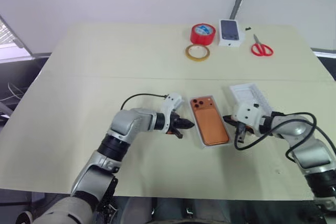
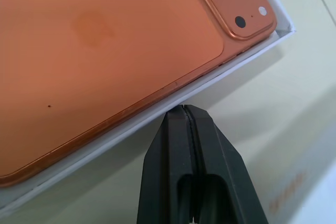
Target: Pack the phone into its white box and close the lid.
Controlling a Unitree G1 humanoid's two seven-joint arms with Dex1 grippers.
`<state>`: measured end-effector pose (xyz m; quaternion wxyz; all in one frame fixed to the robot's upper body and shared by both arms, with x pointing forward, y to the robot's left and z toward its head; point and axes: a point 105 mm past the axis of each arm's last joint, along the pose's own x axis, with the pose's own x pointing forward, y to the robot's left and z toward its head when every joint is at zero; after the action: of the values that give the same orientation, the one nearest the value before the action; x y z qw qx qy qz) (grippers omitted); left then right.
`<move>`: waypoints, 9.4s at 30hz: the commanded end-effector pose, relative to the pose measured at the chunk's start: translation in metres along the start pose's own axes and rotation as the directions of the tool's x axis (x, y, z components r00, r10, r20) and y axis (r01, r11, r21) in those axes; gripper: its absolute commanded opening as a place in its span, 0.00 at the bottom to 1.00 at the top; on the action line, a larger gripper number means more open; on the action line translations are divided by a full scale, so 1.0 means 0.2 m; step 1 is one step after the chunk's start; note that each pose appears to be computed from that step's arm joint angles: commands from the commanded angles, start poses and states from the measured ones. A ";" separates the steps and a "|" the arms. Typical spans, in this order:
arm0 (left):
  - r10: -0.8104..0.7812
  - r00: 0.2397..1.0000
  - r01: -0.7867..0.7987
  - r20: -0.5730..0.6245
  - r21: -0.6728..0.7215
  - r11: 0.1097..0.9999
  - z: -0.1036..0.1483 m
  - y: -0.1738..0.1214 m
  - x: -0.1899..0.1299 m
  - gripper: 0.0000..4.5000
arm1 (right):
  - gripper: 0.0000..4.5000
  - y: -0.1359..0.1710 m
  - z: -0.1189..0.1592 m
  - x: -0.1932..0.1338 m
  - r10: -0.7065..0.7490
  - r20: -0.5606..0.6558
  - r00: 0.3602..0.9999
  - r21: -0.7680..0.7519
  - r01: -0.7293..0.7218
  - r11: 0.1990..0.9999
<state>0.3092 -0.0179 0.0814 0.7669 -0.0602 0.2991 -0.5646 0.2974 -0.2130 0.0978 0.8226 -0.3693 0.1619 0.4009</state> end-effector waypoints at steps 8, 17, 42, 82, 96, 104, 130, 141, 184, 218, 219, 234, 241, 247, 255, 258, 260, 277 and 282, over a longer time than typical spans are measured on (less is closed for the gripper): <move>-0.050 0.998 0.049 0.022 0.070 0.996 0.07 -0.02 0.02 0.01 | 0.00 0.01 0.09 -0.04 0.001 0.063 0.998 -0.050 0.003 0.999; 0.048 0.993 -0.053 0.105 0.037 0.998 0.10 0.10 -0.12 0.01 | 0.00 -0.21 0.08 -0.08 -0.128 0.063 0.990 -0.041 0.130 0.991; 0.174 0.911 -0.247 0.374 0.159 0.956 0.25 0.20 -0.41 0.06 | 0.00 -0.36 0.00 0.03 -0.260 0.034 0.965 -0.039 0.261 0.964; -0.161 0.949 -0.087 0.269 0.719 0.690 -0.02 -0.03 -0.74 1.00 | 0.99 -0.23 0.05 -0.08 -0.141 -0.347 0.927 0.617 0.339 0.710; -0.135 0.948 -0.108 0.289 0.688 0.718 -0.05 -0.04 -0.70 1.00 | 0.99 -0.29 0.02 -0.03 -0.024 -0.465 0.885 0.621 0.345 0.704; -0.123 0.939 -0.137 0.321 0.678 0.722 -0.02 -0.04 -0.68 1.00 | 0.87 -0.37 0.04 -0.02 -0.067 -0.485 0.872 0.588 0.381 0.713; -0.094 0.935 -0.155 0.341 0.634 0.758 0.03 -0.02 -0.66 1.00 | 0.01 -0.34 0.08 0.00 -0.090 -0.320 0.943 0.758 0.312 0.573; -0.070 0.928 -0.180 0.367 0.603 0.777 0.05 0.00 -0.65 1.00 | 0.01 -0.38 0.50 -0.04 -0.218 0.222 0.950 0.839 -0.072 0.540; -0.137 0.903 -0.152 0.407 0.602 0.784 0.01 -0.09 -0.59 0.13 | 0.00 0.30 0.75 0.04 -0.014 0.627 0.779 0.779 -0.627 0.028; -0.226 0.886 -0.080 0.405 0.614 0.785 0.16 -0.11 -0.01 0.00 | 0.85 -0.15 0.21 -0.28 -0.301 0.236 0.924 0.856 -0.051 0.515; -0.222 0.885 -0.085 0.409 0.610 0.788 0.16 -0.10 -0.02 0.00 | 0.85 -0.13 0.21 -0.26 -0.298 0.231 0.926 0.828 -0.026 0.561; -0.126 0.955 -0.068 0.269 0.609 0.790 -0.02 -0.01 -0.29 0.00 | 0.01 -0.04 0.16 -0.03 -0.296 0.219 0.930 0.485 0.160 0.860; -0.103 0.959 -0.074 0.266 0.583 0.809 -0.07 0.02 -0.21 0.00 | 0.01 -0.01 0.18 -0.01 -0.271 0.217 0.938 0.435 0.155 0.887; -0.099 0.957 -0.085 0.274 0.589 0.804 -0.05 0.04 -0.15 0.00 | 0.01 -0.02 0.18 -0.01 -0.282 0.208 0.936 0.429 0.172 0.887; -0.104 0.921 -0.144 0.375 0.576 0.805 0.13 0.03 -0.08 0.00 | 0.01 -0.05 0.14 -0.03 -0.323 0.166 0.932 0.412 0.232 0.881; -0.121 0.922 -0.126 0.368 0.580 0.805 0.13 0.01 -0.05 0.00 | 0.01 -0.07 0.12 -0.03 -0.344 0.149 0.927 0.422 0.255 0.870; -0.129 0.924 -0.116 0.361 0.584 0.803 0.12 0.00 -0.04 0.00 | 0.01 -0.07 0.11 -0.03 -0.351 0.141 0.926 0.424 0.263 0.867; -0.042 0.919 -0.200 0.391 0.556 0.807 0.11 0.08 -0.09 0.00 | 0.01 -0.09 0.06 0.02 -0.376 0.074 0.924 0.384 0.322 0.866; -0.021 0.916 -0.222 0.400 0.550 0.805 0.09 0.10 -0.14 0.00 | 0.01 -0.15 0.02 0.00 -0.423 0.031 0.906 0.360 0.385 0.850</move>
<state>0.3288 0.0057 0.0866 0.8163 0.0822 -0.0150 -0.5715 0.3151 -0.2184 0.1002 0.9442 -0.2082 0.1310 0.2188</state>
